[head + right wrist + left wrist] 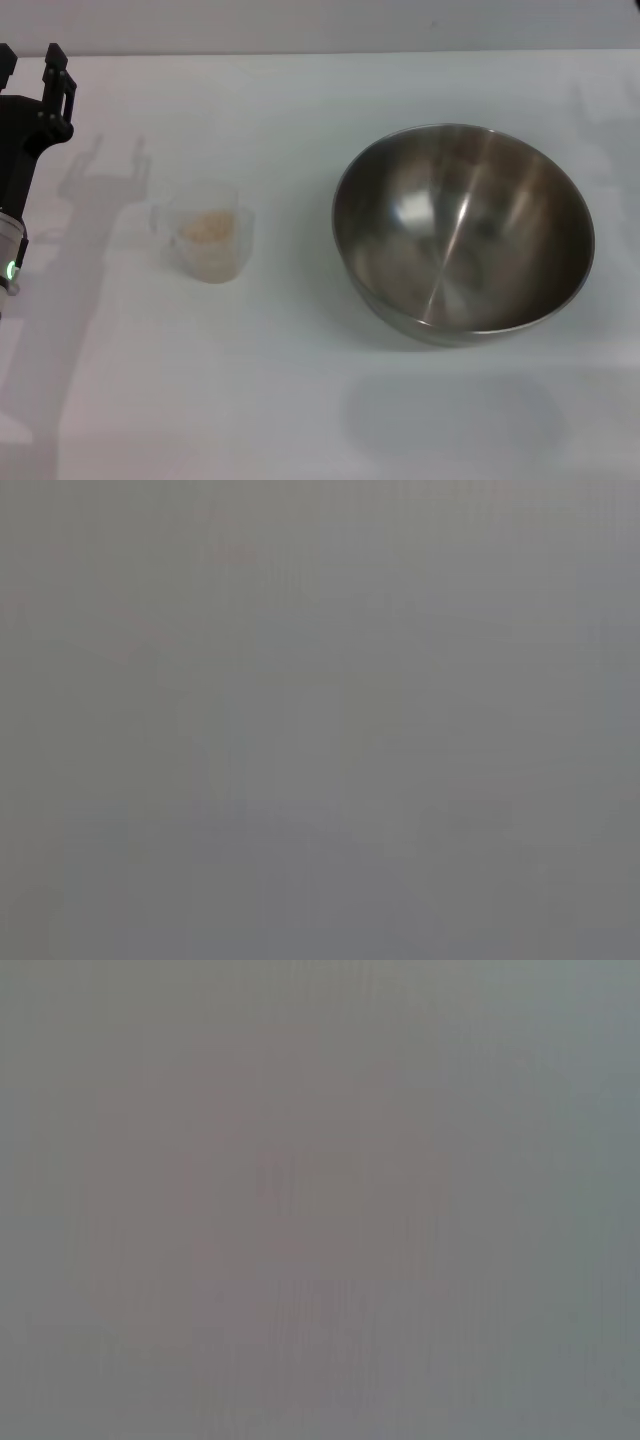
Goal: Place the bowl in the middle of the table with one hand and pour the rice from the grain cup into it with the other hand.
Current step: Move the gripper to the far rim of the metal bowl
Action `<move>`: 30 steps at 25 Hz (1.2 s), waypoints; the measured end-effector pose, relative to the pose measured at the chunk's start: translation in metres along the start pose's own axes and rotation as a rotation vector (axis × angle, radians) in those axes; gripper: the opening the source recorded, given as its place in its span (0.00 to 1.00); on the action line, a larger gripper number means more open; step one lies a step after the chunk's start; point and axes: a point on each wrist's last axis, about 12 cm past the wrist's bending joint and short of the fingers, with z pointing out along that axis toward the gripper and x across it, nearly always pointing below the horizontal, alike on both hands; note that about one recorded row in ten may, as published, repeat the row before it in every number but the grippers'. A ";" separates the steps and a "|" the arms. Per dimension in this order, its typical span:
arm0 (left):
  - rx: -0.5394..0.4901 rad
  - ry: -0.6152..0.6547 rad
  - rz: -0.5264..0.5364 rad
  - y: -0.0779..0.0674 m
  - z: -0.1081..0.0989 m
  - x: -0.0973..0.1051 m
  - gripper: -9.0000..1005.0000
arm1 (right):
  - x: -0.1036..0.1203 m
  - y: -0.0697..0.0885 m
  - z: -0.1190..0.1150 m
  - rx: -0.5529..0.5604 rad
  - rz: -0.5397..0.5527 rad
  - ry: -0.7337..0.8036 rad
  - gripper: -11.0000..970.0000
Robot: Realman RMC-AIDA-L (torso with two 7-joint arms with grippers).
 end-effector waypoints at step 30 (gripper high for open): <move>-0.001 0.002 0.011 0.003 0.000 0.000 0.52 | -0.180 0.070 0.049 -0.315 -0.232 1.000 0.77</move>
